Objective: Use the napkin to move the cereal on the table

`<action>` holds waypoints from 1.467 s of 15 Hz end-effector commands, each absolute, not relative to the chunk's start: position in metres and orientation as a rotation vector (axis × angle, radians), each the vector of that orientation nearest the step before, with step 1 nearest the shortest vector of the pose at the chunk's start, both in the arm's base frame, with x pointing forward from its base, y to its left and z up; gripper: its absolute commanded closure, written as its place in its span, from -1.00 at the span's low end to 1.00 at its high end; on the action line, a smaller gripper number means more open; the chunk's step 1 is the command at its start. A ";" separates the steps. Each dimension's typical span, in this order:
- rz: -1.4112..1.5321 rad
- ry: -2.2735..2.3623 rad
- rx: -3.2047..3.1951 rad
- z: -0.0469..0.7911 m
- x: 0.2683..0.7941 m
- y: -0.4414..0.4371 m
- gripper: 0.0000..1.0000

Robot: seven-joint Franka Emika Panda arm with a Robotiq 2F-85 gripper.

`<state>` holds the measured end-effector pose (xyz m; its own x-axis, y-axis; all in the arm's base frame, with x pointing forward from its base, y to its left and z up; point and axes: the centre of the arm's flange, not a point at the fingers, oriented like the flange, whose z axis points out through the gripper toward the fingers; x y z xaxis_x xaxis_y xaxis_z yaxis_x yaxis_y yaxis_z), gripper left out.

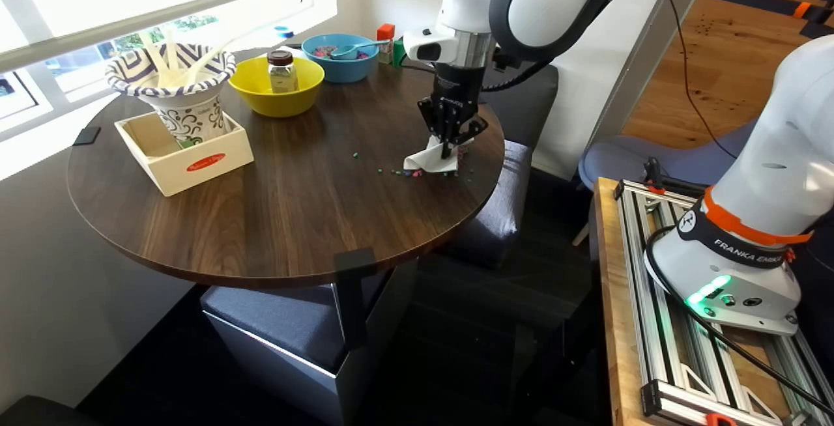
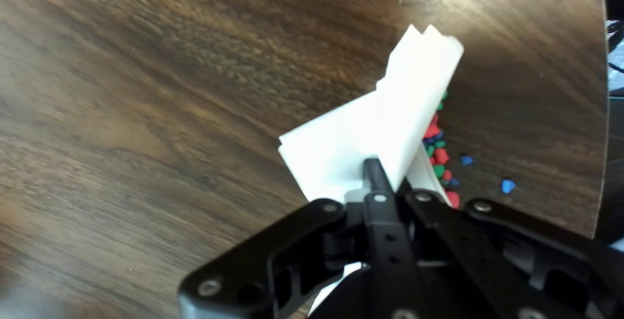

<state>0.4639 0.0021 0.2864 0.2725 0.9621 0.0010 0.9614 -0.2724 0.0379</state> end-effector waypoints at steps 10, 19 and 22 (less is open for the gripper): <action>0.393 1.756 2.109 0.411 0.511 0.029 0.99; 0.609 1.773 1.976 0.399 0.563 0.047 0.99; 0.797 1.817 1.898 0.381 0.585 0.048 0.99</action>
<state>0.5531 0.0501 0.4065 0.0774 0.9939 0.0781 0.7918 -0.1089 0.6010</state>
